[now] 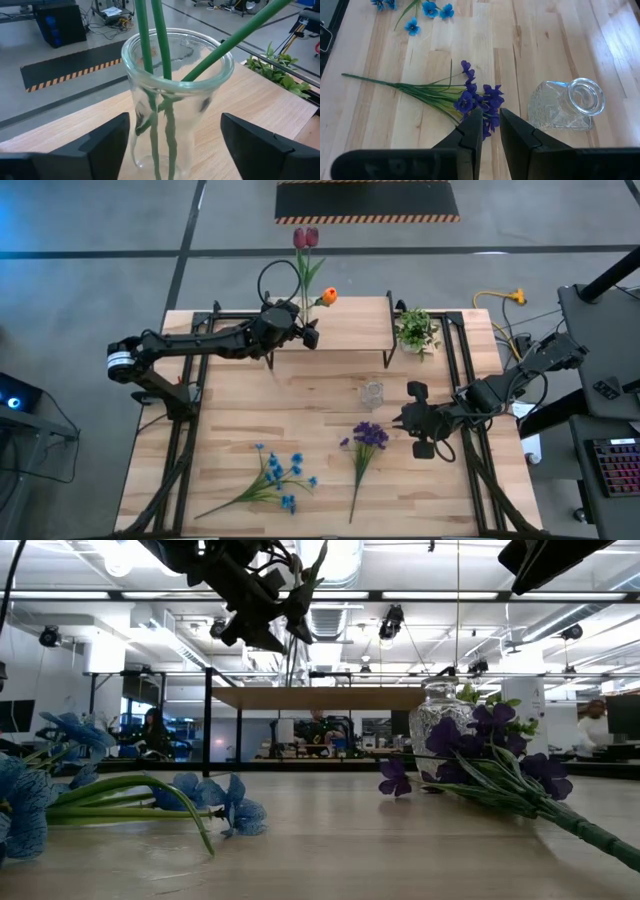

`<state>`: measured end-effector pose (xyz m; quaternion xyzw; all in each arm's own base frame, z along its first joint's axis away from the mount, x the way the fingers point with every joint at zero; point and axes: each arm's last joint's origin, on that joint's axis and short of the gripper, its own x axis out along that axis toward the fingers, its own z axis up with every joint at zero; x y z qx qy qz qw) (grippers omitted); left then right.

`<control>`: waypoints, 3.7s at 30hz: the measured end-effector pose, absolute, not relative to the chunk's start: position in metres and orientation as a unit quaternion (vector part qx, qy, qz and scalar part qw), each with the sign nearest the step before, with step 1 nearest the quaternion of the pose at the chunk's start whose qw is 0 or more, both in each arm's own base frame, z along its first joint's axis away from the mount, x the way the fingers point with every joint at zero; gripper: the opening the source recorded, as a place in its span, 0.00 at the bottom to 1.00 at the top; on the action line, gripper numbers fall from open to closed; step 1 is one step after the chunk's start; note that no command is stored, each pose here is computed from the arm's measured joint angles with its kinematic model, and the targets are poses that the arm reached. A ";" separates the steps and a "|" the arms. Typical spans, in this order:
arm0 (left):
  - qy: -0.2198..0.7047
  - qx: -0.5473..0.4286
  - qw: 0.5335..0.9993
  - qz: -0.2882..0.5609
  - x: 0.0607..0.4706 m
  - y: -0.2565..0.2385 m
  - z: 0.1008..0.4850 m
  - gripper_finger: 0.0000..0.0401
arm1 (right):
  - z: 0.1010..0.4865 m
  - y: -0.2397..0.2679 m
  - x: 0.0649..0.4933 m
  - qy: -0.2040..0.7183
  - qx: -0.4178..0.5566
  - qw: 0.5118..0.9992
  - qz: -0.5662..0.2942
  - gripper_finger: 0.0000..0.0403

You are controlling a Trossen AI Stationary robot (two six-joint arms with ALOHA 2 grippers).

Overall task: Pick and place flowers into a vace then onto a shelf
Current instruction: Put the left transparent vase with the tulips on the shelf, then put the blue flowers into the transparent vase

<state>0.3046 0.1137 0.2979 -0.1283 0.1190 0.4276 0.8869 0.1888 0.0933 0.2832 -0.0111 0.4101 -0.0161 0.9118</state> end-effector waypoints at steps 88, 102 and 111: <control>0.644 -0.228 0.721 0.114 0.210 -0.257 0.215 0.93 | 0.287 0.096 0.193 0.390 0.008 0.921 0.005 0.14; 0.645 -0.188 0.724 0.153 0.203 -0.250 0.187 0.93 | 0.287 0.097 0.193 0.389 0.009 0.921 0.005 0.14; 0.660 -0.203 0.710 0.136 0.198 -0.247 0.164 0.93 | 0.287 0.097 0.193 0.389 0.010 0.921 0.004 0.14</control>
